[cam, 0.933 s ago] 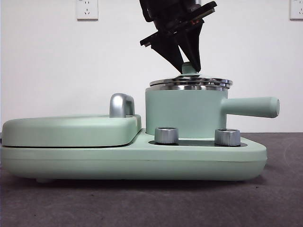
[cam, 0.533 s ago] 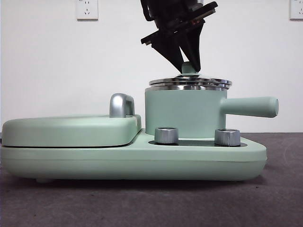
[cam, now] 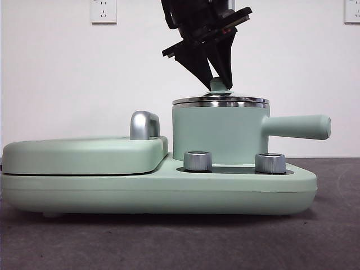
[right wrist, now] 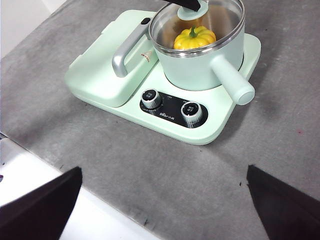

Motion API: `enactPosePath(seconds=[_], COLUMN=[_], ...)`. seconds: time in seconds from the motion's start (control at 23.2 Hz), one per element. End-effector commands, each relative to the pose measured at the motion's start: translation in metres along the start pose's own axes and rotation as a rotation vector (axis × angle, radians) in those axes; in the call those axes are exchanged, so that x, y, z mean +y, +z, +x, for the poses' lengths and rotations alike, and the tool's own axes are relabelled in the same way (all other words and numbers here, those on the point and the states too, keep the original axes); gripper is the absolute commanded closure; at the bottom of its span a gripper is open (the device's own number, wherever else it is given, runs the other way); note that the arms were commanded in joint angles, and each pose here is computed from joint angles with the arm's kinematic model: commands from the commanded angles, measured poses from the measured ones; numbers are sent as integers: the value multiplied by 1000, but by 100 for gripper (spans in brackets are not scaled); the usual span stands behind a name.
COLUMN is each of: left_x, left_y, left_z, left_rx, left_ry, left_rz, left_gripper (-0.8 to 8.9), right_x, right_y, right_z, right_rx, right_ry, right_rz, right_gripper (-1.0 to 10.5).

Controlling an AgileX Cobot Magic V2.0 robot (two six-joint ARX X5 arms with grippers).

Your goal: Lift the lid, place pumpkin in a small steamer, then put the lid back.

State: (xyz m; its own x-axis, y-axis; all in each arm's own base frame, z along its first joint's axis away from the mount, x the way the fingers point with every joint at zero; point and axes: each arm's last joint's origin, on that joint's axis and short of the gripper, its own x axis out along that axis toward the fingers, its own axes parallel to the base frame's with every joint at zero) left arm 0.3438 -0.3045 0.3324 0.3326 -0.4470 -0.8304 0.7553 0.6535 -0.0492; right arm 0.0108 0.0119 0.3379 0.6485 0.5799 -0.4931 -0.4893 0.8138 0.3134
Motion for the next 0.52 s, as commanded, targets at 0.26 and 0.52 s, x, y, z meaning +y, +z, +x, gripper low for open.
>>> enactPosePath(seconds=[0.26,0.52], left_x=[-6,-14], left_y=[-1,-19], left_z=[-19,-117], left_rx=[17,-39], left_ry=[-8,3], left_rz=[-54,-96], left_gripper=[262,263], right_x=[1,1], right_y=[2,2], right_z=[-2,-2], right_rx=[-14,-14], right_ry=[8,9], right_rz=[4,-12], right_gripper=[433,433])
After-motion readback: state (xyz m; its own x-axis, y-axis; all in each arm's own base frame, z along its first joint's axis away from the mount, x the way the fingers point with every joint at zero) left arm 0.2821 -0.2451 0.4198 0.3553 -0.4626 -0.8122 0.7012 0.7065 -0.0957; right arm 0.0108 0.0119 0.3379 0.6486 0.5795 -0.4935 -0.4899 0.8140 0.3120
